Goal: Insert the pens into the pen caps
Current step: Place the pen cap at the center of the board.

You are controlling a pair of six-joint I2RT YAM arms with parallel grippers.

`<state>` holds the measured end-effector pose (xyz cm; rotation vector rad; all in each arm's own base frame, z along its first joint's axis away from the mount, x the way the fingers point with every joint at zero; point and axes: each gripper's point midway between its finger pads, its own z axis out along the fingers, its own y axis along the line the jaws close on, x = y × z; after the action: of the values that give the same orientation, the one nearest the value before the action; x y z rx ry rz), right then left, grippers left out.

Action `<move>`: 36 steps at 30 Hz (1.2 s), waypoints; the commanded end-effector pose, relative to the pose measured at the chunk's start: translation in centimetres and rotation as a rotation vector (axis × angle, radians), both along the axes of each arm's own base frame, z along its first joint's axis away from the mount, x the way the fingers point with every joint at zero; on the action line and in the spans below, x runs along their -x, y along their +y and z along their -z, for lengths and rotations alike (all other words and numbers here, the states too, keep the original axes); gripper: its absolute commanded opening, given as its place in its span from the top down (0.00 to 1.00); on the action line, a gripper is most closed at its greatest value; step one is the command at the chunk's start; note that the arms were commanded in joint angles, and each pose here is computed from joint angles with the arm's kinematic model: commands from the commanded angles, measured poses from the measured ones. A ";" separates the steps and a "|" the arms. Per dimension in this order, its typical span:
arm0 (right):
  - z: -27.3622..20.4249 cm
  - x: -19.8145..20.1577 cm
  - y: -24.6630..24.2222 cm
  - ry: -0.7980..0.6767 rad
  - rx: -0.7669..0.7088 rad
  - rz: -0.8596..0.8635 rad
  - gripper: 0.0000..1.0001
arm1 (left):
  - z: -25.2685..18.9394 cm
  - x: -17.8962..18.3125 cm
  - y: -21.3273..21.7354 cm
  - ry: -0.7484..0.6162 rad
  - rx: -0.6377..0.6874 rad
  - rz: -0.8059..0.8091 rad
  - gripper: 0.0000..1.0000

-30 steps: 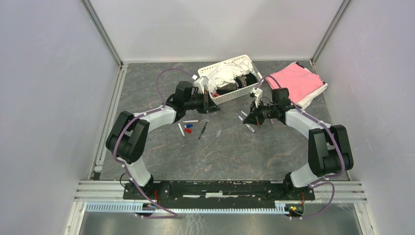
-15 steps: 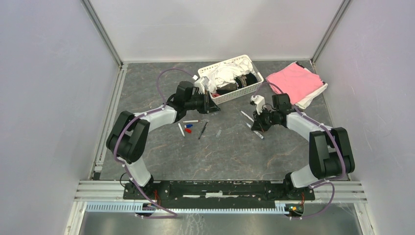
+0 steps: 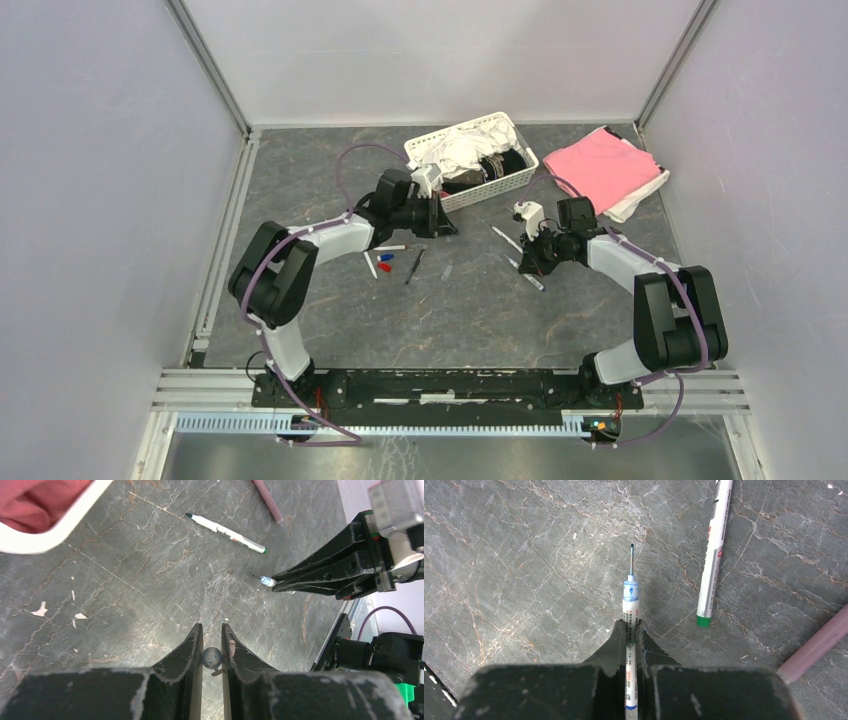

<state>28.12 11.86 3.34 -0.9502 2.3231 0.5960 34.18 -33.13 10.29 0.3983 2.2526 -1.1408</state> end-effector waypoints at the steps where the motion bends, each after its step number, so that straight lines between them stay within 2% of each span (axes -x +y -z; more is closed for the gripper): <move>1: -1.0 -0.5 0.7 -0.027 -0.045 -0.020 1.00 | 0.9 -0.3 -0.8 0.008 -0.047 -0.008 0.94; 7: -1.1 -0.4 1.0 -0.025 -0.059 -0.028 1.00 | 2.8 -0.6 -0.9 0.042 -0.126 -0.014 0.94; 22: -1.1 -0.5 1.3 -0.021 -0.075 -0.034 1.00 | 5.9 -0.7 -0.9 0.131 -0.216 -0.008 0.92; 28: -1.1 -0.5 1.3 -0.019 -0.080 -0.035 1.00 | 7.6 -0.6 -0.8 0.187 -0.259 -0.004 0.84; 36: -1.2 -0.5 1.5 -0.019 -0.090 -0.042 1.00 | 7.6 -1.6 -0.4 0.176 -0.296 -0.042 0.71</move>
<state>27.68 12.96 3.86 -0.9582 2.2880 0.6868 34.61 -33.63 2.42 0.3285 2.6022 -0.9199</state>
